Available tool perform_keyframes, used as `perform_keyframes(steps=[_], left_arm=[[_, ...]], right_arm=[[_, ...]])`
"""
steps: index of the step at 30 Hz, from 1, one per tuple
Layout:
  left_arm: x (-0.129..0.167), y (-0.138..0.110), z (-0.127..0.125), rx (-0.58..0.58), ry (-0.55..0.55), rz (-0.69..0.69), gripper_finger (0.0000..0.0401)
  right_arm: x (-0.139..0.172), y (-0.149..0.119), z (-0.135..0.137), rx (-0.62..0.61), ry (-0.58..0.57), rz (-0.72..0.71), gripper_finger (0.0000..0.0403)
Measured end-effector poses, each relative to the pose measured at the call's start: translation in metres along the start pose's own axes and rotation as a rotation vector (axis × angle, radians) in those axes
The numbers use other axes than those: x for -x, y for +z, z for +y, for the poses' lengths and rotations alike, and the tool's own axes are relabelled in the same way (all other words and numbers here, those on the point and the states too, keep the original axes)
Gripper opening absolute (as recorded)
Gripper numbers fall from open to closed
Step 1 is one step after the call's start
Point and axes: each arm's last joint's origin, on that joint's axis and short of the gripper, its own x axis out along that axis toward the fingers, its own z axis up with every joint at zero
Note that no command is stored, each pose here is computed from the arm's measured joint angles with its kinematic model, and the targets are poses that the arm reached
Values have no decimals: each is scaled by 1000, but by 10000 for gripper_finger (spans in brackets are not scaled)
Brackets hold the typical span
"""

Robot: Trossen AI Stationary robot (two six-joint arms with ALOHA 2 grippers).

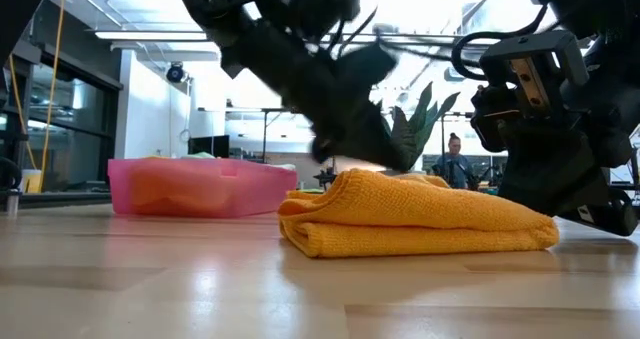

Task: Fold microfiber towels
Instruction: Fold the orange microfiber towel

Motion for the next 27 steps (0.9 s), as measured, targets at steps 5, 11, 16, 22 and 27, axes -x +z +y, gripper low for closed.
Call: perform_keyframes(steps=[5,11,16,22,27], left_arm=[[-7,13,-11,100,-170,-178,0],[-37,4,-16,185,-259,-133,0],[-49,2,-27,181,-277,-112,0],[-52,-11,-27,86,-188,28,0],[-51,-14,-19,47,-120,90,0]], right_arm=[[0,0,-1,2,-4,1,0],[0,0,-1,2,-5,1,0],[0,0,-1,2,-6,1,0],[0,1,-1,-1,-8,-1,0],[0,1,-2,-2,-10,-8,0]])
